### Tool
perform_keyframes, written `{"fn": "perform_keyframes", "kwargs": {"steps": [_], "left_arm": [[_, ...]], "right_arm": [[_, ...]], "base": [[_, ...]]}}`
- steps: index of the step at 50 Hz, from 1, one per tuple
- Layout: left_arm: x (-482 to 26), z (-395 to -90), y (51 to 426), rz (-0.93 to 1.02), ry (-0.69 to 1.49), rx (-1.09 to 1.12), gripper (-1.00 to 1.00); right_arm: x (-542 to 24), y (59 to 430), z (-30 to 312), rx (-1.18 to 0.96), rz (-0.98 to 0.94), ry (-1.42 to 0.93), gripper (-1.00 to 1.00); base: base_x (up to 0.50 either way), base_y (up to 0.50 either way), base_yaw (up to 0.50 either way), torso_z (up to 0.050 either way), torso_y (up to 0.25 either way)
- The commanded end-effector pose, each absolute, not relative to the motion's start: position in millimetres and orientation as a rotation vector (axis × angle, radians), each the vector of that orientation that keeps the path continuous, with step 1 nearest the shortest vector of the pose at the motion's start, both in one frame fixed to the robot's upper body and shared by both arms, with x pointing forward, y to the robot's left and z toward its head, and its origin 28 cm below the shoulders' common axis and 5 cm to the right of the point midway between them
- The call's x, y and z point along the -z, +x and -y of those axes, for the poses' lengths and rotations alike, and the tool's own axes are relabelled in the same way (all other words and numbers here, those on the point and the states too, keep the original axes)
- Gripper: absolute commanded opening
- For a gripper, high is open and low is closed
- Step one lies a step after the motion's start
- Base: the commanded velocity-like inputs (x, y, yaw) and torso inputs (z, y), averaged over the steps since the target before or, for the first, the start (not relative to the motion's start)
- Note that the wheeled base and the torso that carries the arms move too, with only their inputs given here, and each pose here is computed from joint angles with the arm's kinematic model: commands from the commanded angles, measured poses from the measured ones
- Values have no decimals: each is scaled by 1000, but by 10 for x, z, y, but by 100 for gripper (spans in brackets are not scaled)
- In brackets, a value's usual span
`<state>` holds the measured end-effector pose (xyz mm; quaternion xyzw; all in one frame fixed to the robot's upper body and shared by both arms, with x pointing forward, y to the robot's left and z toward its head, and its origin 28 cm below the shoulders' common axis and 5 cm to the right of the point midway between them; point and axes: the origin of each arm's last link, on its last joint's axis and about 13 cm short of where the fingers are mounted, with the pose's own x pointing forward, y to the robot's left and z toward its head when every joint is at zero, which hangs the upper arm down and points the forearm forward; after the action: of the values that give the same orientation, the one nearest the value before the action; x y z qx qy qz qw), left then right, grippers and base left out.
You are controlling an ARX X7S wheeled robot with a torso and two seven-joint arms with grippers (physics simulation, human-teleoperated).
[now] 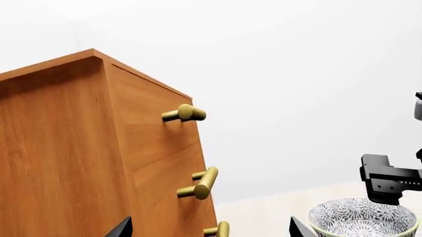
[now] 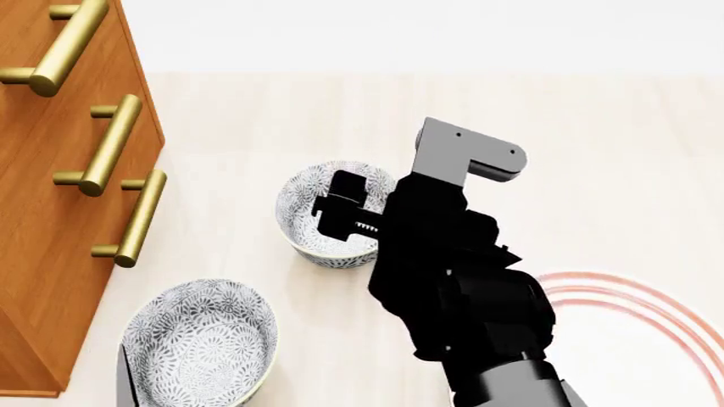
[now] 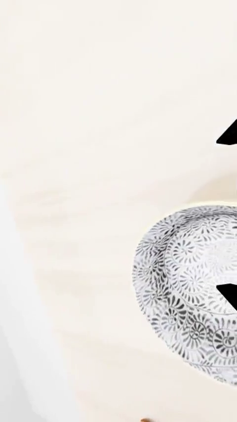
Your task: Pick up the bowl and put it in the front on the plate.
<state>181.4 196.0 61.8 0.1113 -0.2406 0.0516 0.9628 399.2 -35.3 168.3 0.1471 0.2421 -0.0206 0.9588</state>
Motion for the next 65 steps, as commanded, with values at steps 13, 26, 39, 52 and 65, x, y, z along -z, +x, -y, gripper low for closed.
{"fn": "perform_keyframes", "kwargs": {"steps": [13,26,39,52,65], "left_arm": [[-622,-1958,1817,484,232,-101,100],[-608,-1961,1820,480,234,-99,100],[-611,-1961,1818,475,234,-96,100],[-615,-1960,1829,469,231,-95,100],[-610,-1960,1829,466,231,-94,100]], "right_arm": [[-1661,3964,303,18,-499,309,100],[-1630,3953,277,17,-516,329,100],[-1599,3951,266,19,-525,334,100],[-1554,3974,261,26,-542,352,100],[-1520,3958,229,20,-544,337,100]], "base": [[0,0,0,0,0],[0,0,0,0,0],[0,0,0,0,0],[0,0,0,0,0],[0,0,0,0,0]]}}
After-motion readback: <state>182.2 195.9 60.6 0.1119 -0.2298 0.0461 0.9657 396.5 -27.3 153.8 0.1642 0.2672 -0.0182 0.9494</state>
